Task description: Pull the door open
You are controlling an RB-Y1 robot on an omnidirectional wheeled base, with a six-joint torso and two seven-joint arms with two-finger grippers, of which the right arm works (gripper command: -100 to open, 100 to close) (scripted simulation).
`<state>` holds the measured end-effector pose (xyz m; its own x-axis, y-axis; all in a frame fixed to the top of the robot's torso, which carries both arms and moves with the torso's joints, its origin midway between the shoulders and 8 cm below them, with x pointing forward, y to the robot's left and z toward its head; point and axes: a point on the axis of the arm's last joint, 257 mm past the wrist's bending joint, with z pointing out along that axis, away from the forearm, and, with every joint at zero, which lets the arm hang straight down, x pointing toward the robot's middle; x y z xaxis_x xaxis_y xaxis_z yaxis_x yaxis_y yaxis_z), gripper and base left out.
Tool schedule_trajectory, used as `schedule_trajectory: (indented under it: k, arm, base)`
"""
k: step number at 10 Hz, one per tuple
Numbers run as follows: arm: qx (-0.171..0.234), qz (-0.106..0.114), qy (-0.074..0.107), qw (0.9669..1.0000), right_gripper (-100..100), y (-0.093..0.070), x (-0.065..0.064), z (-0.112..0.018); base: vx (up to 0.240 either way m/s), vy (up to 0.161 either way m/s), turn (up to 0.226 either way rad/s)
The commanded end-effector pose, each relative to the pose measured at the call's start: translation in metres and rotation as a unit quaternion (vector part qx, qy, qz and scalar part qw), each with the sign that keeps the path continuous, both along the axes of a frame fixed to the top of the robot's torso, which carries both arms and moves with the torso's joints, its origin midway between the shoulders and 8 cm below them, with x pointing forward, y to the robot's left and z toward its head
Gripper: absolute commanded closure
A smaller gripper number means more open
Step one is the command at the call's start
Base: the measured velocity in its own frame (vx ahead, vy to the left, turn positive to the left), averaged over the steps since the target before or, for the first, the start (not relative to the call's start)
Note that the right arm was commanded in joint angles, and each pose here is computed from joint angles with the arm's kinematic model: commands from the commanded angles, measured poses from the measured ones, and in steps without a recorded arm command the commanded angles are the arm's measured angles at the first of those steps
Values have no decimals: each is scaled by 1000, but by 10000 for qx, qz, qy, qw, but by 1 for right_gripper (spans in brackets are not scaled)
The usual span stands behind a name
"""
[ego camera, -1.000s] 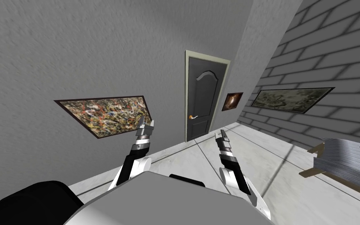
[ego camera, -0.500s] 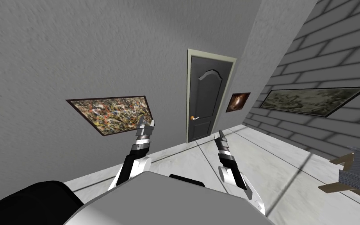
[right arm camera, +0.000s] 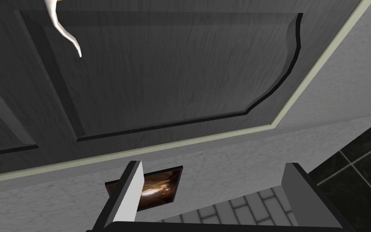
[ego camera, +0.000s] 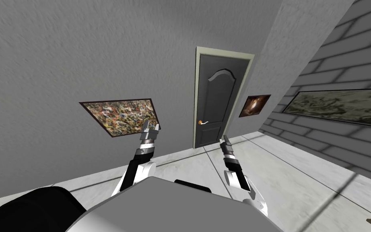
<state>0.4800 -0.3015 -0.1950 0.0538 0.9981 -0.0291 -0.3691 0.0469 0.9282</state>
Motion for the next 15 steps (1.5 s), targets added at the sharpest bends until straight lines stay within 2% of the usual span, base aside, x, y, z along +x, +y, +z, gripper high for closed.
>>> schedule_trajectory:
  k: [1, 2, 9, 12, 15]
  arm:
    - [-17, 2, 87, 10000, -100, -1, 7, -9]
    - [-15, -2, 120, 9999, -100, -1, 7, -12]
    - [-96, -18, 581, 9983, -100, -8, 33, -56]
    - [-103, -33, 712, 9974, -100, -10, 36, -68]
    - [-131, -50, 916, 9957, -100, -14, 43, -86]
  base:
    - [61, -54, 161]
    - [43, -44, 61]
    - [64, -73, 163]
    - [32, -44, 73]
    - [43, -58, 148]
